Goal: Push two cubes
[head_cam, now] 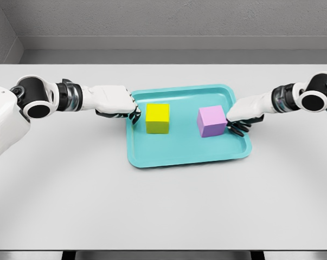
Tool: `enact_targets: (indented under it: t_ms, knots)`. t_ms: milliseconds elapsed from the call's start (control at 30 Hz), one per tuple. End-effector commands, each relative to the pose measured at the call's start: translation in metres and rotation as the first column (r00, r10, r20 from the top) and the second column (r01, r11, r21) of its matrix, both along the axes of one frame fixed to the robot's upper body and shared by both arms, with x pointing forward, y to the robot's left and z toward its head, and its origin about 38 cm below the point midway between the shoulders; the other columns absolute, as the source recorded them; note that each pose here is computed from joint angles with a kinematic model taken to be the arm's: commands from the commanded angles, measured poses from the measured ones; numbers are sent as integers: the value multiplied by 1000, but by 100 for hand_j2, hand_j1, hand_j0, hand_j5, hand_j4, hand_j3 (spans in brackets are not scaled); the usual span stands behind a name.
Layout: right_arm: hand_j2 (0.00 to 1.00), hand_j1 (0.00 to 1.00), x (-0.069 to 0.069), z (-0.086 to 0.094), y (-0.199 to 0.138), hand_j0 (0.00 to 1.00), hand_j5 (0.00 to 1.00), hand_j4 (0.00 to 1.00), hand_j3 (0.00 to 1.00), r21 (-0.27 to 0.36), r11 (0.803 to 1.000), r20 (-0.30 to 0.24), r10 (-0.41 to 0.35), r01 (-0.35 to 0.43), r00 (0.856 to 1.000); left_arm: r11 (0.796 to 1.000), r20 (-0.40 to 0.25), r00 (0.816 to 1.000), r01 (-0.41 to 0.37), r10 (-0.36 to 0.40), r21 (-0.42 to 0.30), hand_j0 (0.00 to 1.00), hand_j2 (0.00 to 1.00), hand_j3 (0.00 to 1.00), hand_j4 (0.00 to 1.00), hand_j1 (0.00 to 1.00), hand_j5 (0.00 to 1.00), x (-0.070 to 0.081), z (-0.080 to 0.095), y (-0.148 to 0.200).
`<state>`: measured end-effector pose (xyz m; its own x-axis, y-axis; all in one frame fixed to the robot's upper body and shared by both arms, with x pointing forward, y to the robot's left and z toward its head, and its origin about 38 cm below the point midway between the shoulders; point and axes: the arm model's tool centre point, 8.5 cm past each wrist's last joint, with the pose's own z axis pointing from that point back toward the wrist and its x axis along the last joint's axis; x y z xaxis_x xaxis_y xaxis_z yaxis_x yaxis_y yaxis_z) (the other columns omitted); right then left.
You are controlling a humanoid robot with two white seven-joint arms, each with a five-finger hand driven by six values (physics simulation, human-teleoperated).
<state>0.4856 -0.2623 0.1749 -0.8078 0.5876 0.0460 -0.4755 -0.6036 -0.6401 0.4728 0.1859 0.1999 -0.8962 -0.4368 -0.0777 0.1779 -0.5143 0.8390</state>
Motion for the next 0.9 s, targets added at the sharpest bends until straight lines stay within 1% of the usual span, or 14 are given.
enact_targets:
  t_ms: [0, 267, 400, 467, 633, 867]
  knots:
    - [14, 14, -1, 0, 5, 14, 14, 14, 14, 19, 1000, -10, 7, -6, 1000, 1000, -2, 1000, 3, -3, -10, 47, 47, 47, 47, 47, 47, 0, 0, -4]
    - [13, 13, 0, 2, 15, 13, 13, 13, 13, 25, 999, -7, 26, -26, 1000, 999, -4, 1000, 25, -25, -29, 47, 47, 47, 47, 47, 47, -1, 0, -18]
    - [13, 13, -1, -2, 21, 13, 13, 13, 13, 22, 999, -15, 38, -38, 999, 999, -5, 999, 34, -34, -34, 47, 47, 47, 47, 47, 47, -2, 0, -23]
    - [14, 14, -1, -2, 24, 14, 14, 14, 14, 23, 999, -16, 43, -43, 999, 999, -11, 999, 44, -45, -25, 47, 47, 47, 47, 47, 47, -4, -4, -26]
    - [13, 13, -1, -2, 25, 13, 13, 13, 13, 24, 999, -14, 44, -44, 999, 999, -12, 999, 44, -44, -23, 47, 47, 47, 47, 47, 47, -4, -4, -26]
    - [13, 13, 0, -3, 32, 13, 13, 13, 13, 28, 998, -15, 54, -54, 998, 998, -1, 999, 50, -50, -31, 47, 47, 47, 47, 47, 47, -4, 2, -26]
